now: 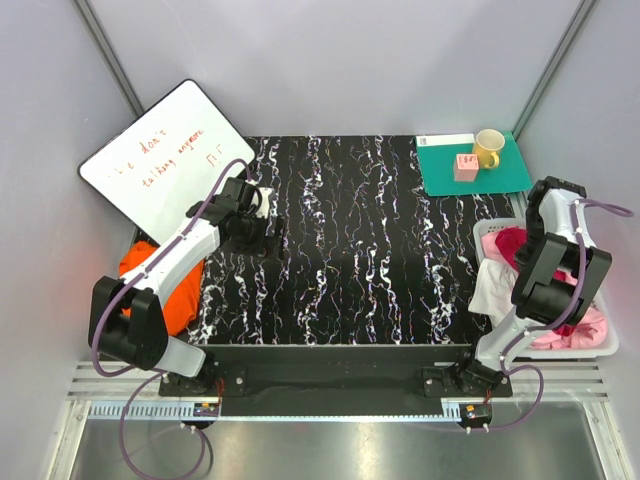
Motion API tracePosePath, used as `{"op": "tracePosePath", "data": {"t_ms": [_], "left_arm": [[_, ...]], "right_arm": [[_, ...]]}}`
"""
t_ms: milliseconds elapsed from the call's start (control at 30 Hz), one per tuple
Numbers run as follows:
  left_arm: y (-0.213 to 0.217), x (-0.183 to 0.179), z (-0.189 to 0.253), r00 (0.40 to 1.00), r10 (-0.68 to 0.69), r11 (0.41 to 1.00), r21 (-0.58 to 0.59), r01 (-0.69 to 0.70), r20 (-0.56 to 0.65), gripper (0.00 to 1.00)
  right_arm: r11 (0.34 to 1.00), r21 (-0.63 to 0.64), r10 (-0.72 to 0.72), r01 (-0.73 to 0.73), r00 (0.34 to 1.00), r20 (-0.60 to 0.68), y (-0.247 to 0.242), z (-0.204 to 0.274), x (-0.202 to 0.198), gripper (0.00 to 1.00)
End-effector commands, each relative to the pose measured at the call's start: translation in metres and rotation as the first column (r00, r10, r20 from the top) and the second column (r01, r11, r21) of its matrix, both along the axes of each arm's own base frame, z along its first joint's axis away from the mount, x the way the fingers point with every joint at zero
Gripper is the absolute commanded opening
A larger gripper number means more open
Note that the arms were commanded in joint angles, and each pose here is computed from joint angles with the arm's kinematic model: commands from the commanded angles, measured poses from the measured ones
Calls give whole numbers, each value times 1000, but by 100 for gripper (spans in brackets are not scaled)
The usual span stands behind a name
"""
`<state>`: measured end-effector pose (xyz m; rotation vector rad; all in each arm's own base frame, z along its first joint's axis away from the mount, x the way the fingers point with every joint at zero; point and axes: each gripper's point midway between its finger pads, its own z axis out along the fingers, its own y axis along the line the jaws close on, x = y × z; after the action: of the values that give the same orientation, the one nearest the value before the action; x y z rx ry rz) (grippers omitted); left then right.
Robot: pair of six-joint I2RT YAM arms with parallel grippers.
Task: Fold and stack the t-shirts
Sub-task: Grab crumpled tshirt from bin with the right arm
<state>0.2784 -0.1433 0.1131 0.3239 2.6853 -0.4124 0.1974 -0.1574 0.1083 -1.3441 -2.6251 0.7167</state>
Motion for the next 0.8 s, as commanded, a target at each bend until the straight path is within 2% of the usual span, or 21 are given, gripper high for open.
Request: {"op": "tracePosePath", "data": {"t_ms": [0, 167, 233, 367, 533, 567, 633, 767], "left_arm": [[-3, 13, 25, 996, -9, 1000, -12, 10, 86, 99], [-3, 12, 20, 998, -10, 1000, -7, 10, 69, 99], [-3, 12, 18, 998, -8, 1000, -6, 9, 65, 99], [-3, 12, 18, 998, -8, 1000, -8, 8, 62, 99], [-6, 10, 19, 998, -11, 1000, -20, 13, 57, 99], [-6, 10, 19, 998, -11, 1000, -20, 13, 57, 99], [-6, 11, 21, 998, -8, 1000, -22, 9, 62, 99], [-1, 13, 28, 996, 21, 1000, -7, -20, 87, 99]], "right_arm": [[998, 51, 25, -29, 997, 70, 8, 14, 9, 0], [994, 51, 76, -98, 940, 333, 19, 83, 36, 0], [994, 27, 88, -107, 914, 396, 23, 111, 33, 0], [988, 17, 109, -151, 786, 608, 45, 165, 49, 0], [981, -65, 175, -184, 680, 712, 49, 220, 53, 0], [978, -94, 192, -186, 634, 749, 50, 240, 57, 0], [971, -95, 205, -221, 558, 804, 59, 262, 69, 0], [931, -66, 235, -358, 451, 861, 94, 286, 98, 0]]}}
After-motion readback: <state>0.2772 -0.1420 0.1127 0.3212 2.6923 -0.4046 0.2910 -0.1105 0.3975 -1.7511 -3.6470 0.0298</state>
